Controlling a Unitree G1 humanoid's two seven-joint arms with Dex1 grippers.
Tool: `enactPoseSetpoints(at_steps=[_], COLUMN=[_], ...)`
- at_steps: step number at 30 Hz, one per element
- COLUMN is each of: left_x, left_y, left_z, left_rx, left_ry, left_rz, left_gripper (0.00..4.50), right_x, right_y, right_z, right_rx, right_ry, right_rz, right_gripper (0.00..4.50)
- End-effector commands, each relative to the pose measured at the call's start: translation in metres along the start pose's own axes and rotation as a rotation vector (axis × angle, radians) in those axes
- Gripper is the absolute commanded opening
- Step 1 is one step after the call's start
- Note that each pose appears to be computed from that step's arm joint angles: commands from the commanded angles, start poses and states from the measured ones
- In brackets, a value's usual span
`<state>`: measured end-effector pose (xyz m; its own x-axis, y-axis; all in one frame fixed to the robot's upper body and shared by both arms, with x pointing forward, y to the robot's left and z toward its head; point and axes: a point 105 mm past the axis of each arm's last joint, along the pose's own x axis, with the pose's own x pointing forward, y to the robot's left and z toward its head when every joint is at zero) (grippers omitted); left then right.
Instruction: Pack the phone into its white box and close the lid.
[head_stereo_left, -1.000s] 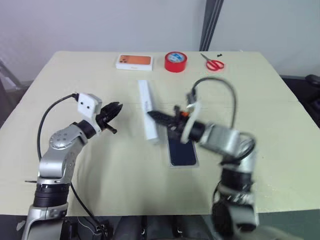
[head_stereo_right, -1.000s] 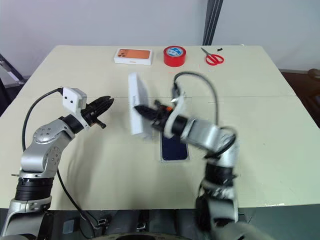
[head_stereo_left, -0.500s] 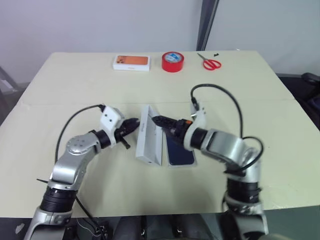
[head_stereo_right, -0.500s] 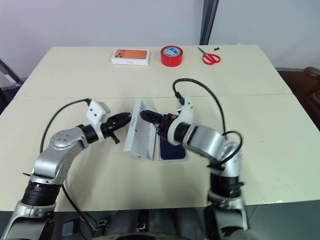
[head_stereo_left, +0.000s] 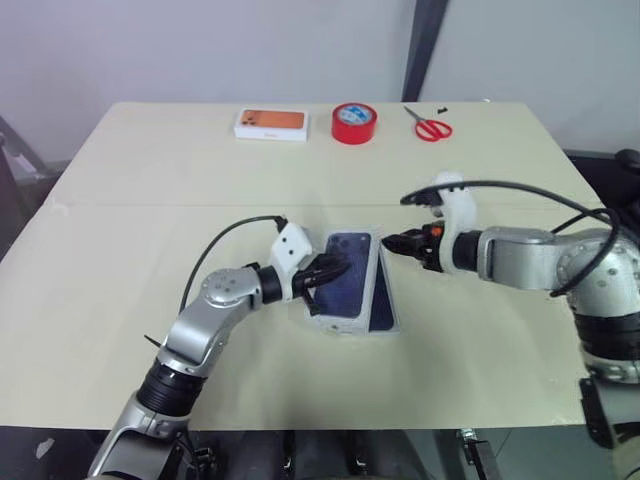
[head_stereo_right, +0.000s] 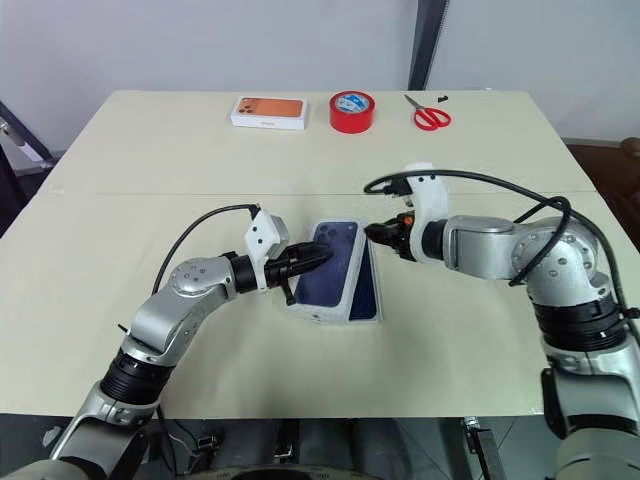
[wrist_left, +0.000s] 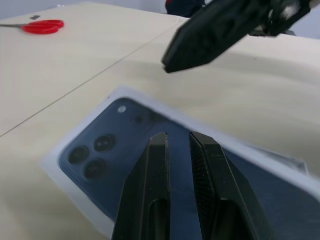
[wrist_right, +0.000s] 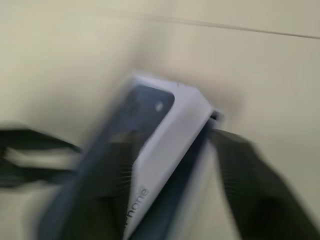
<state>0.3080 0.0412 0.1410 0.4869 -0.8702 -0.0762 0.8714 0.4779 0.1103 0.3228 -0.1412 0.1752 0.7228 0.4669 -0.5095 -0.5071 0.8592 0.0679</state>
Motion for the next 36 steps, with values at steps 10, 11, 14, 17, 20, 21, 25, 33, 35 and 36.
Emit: enactPoseSetpoints(at_steps=[10, 11, 14, 17, 20, 21, 25, 33, 35, 36], left_x=[-0.048, -0.048, -0.042, -0.035, -0.029, -0.027, -0.019, -0.011, -0.009, -0.008], left_y=[0.043, 0.041, 0.036, 0.031, 0.024, 0.021, 0.006, -0.015, -0.017, -0.019], left_z=[-0.017, -0.025, -0.037, -0.04, -0.038, -0.034, -0.022, -0.014, -0.013, -0.013], left_rx=[-0.034, -0.026, -0.028, -0.06, -0.07, -0.072, -0.077, -0.062, -0.064, -0.062], left_ry=[0.248, 0.289, 0.342, 0.342, 0.329, 0.312, 0.265, 0.241, 0.239, 0.24], left_rz=[0.24, 0.224, 0.194, 0.163, 0.121, 0.103, 0.023, -0.075, -0.081, -0.085], left_gripper=[0.71, 0.71, 0.71, 0.71, 0.71, 0.71, 0.71, 0.71, 0.71, 0.71], right_x=[-0.002, 0.0, 0.007, 0.012, 0.014, 0.014, 0.013, 0.006, 0.005, 0.004], right_y=[0.013, 0.017, 0.024, 0.028, 0.032, 0.034, 0.036, 0.033, 0.032, 0.031], right_z=[-0.01, -0.013, -0.017, -0.018, -0.017, -0.018, -0.02, -0.024, -0.025, -0.027], right_rx=[-0.64, -0.647, -0.658, -0.646, -0.639, -0.64, -0.643, -0.652, -0.654, -0.655], right_ry=[0.029, 0.032, 0.041, 0.047, 0.047, 0.048, 0.058, 0.082, 0.088, 0.096], right_rz=[0.062, 0.078, 0.102, 0.108, 0.116, 0.12, 0.129, 0.134, 0.136, 0.135], right_gripper=[0.01, 0.01, 0.01, 0.01, 0.01, 0.01, 0.01, 0.01, 0.01, 0.01])
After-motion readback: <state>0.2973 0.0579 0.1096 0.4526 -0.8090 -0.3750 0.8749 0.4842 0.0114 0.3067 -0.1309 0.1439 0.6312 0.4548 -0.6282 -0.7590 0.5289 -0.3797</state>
